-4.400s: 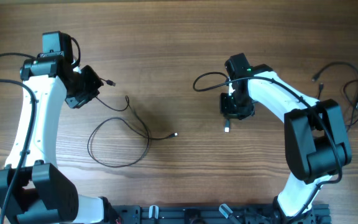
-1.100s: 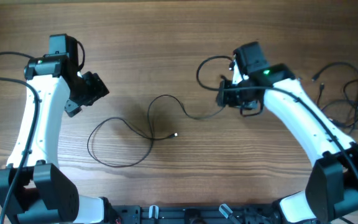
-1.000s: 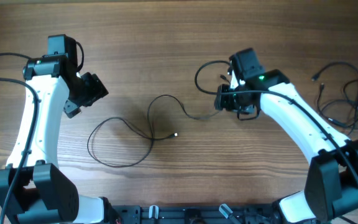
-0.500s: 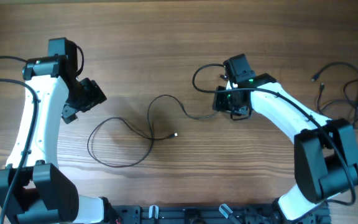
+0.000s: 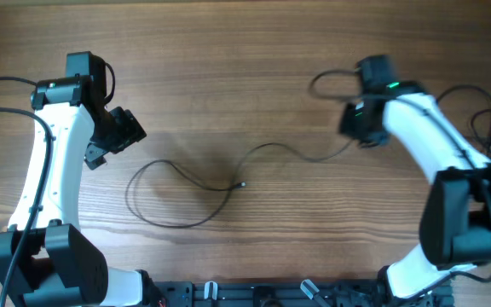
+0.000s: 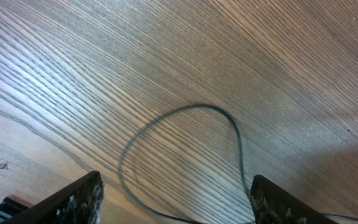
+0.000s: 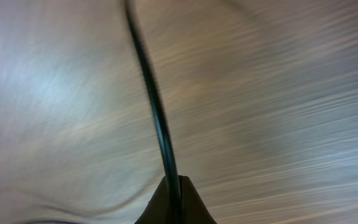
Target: Untangle cables
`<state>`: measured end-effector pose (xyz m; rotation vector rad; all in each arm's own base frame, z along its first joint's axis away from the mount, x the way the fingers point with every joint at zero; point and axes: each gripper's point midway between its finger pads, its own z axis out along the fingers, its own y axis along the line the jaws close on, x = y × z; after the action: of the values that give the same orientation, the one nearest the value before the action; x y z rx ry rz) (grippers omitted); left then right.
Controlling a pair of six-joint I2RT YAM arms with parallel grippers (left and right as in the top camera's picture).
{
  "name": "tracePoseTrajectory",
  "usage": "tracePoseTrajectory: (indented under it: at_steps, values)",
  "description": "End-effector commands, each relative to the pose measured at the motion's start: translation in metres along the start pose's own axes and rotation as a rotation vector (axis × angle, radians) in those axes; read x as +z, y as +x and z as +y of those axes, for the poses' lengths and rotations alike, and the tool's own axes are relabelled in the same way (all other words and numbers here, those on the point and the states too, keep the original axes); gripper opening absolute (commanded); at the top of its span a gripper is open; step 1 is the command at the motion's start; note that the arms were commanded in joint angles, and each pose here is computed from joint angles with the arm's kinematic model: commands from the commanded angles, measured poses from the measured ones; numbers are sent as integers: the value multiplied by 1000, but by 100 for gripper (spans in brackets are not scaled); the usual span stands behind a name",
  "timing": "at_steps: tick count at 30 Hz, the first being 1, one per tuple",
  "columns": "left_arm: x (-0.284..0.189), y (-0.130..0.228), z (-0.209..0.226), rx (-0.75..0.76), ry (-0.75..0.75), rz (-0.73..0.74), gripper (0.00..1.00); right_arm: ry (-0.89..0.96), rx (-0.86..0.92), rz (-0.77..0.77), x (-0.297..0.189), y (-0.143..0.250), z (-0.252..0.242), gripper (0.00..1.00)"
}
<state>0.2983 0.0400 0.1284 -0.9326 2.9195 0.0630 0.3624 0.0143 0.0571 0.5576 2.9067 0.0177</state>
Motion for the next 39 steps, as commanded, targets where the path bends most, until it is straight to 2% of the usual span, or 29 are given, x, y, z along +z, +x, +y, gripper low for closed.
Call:
tracePoseTrajectory:
  at_steps: [1, 6, 9, 13, 15, 16, 18, 19, 20, 21, 24, 27, 28, 33, 39]
  values:
    - [0, -1, 5, -14, -15, -8, 77, 54, 89, -180, -59, -57, -52, 4]
    - [0, -1, 6, -14, -16, -7, 77, 77, 306, -333, -130, -100, -132, 4]
    - [0, -1, 5, -14, -15, -7, 77, 98, 439, -395, -161, -109, -177, 4]
    - [0, -1, 5, -14, -15, -8, 77, 115, 543, -411, -172, -105, -222, 4]
    - [0, -1, 5, -14, -15, -7, 77, 112, 538, -402, -169, -105, -229, 5]
    - [0, -1, 5, -14, -15, -7, 77, 111, 526, -400, -167, -105, -230, 7]
    - [0, -1, 5, -14, -15, -7, 77, 103, 512, -391, -164, -106, -228, 39]
    - [0, -1, 5, -14, -15, -7, 77, 83, 503, -385, -162, -108, -222, 57]
    - [0, -1, 5, -14, -15, -7, 77, 45, 490, -374, -159, -109, -213, 63]
    - [0, -1, 5, -14, -14, -7, 77, -2, 468, -362, -158, -109, -202, 65]
    - [0, -1, 5, -15, -11, -5, 77, -168, 350, -319, -154, -110, -162, 64]
    - [0, -1, 4, -14, -8, -5, 77, -272, 222, -228, -146, -95, -118, 59]
    - [0, -1, 4, -15, -8, -5, 77, -274, 198, -213, -145, -92, -111, 58]
    - [0, -2, 4, -15, -6, -8, 78, -305, -148, -110, -126, -57, -30, 59]
    - [0, -2, 4, -15, -6, -8, 78, -260, -412, -62, -93, -18, 40, 60]
